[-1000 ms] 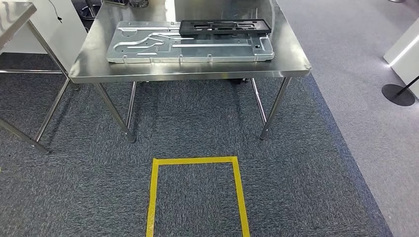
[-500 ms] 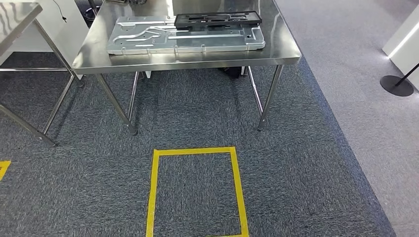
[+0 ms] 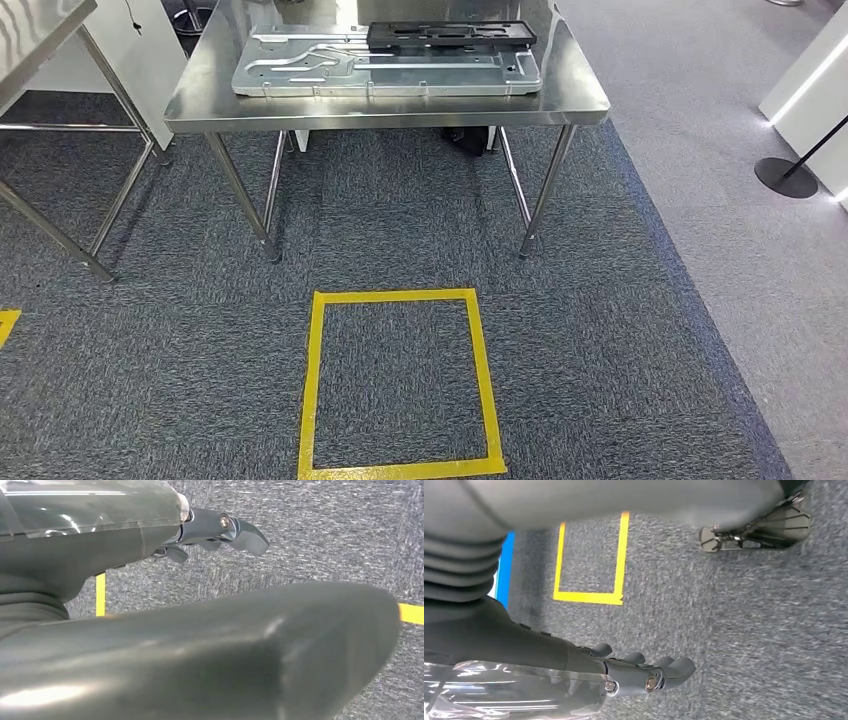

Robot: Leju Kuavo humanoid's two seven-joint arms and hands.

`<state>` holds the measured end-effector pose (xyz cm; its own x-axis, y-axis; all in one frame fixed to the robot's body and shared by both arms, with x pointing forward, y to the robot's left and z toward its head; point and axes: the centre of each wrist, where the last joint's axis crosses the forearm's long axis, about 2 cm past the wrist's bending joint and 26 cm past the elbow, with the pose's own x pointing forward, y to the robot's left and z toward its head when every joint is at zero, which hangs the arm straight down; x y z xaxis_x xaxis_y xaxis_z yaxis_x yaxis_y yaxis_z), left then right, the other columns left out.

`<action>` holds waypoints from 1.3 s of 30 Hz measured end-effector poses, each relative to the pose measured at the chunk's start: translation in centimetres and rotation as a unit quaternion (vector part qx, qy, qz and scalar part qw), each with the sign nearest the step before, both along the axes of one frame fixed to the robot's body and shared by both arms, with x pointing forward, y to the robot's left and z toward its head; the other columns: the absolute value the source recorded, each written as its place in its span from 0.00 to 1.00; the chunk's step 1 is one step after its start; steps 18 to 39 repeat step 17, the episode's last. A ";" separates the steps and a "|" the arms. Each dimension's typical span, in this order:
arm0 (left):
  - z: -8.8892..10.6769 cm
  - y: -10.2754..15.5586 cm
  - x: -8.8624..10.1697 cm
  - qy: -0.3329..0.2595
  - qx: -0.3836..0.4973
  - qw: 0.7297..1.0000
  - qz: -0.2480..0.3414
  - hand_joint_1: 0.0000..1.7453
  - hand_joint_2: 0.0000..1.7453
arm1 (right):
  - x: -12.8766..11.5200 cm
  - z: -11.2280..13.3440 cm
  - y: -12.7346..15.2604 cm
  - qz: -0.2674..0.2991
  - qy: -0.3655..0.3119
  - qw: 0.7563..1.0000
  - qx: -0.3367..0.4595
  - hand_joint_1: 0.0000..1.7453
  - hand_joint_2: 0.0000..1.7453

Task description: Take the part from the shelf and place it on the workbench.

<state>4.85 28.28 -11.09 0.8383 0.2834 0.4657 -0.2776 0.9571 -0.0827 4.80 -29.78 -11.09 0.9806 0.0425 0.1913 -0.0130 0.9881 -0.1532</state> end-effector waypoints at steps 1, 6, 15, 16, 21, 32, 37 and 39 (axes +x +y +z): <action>0.0 0.0 0.0 0.000 0.000 1.000 0.001 0.00 0.00 | 0.1 0.0 -0.1 0.000 0.005 1.000 -0.002 0.00 0.75; 0.0 0.0 0.1 0.002 -0.001 1.000 0.003 0.00 1.00 | 0.1 0.0 -0.1 -0.001 0.017 1.000 -0.008 0.00 0.00; 0.0 -0.3 0.0 0.017 -0.010 1.000 0.002 0.00 1.00 | 0.1 0.0 -0.4 -0.016 0.007 1.000 -0.004 0.00 1.00; 0.0 -0.3 -0.1 0.020 -0.011 1.000 0.001 0.00 1.00 | 0.0 0.0 -0.5 -0.018 0.007 1.000 -0.004 0.00 1.00; 0.0 -0.3 -0.2 0.021 -0.011 1.000 0.001 0.00 1.00 | 0.0 0.0 -0.5 -0.018 0.007 1.000 -0.004 0.00 1.00; 0.0 -0.3 -0.2 0.021 -0.011 1.000 0.001 0.00 1.00 | 0.0 0.0 -0.5 -0.018 0.007 1.000 -0.004 0.00 1.00; 0.0 -0.3 -0.2 0.021 -0.011 1.000 0.001 0.00 1.00 | 0.0 0.0 -0.5 -0.018 0.007 1.000 -0.004 0.00 1.00; 0.0 -0.3 -0.2 0.021 -0.011 1.000 0.001 0.00 1.00 | 0.0 0.0 -0.5 -0.018 0.007 1.000 -0.004 0.00 1.00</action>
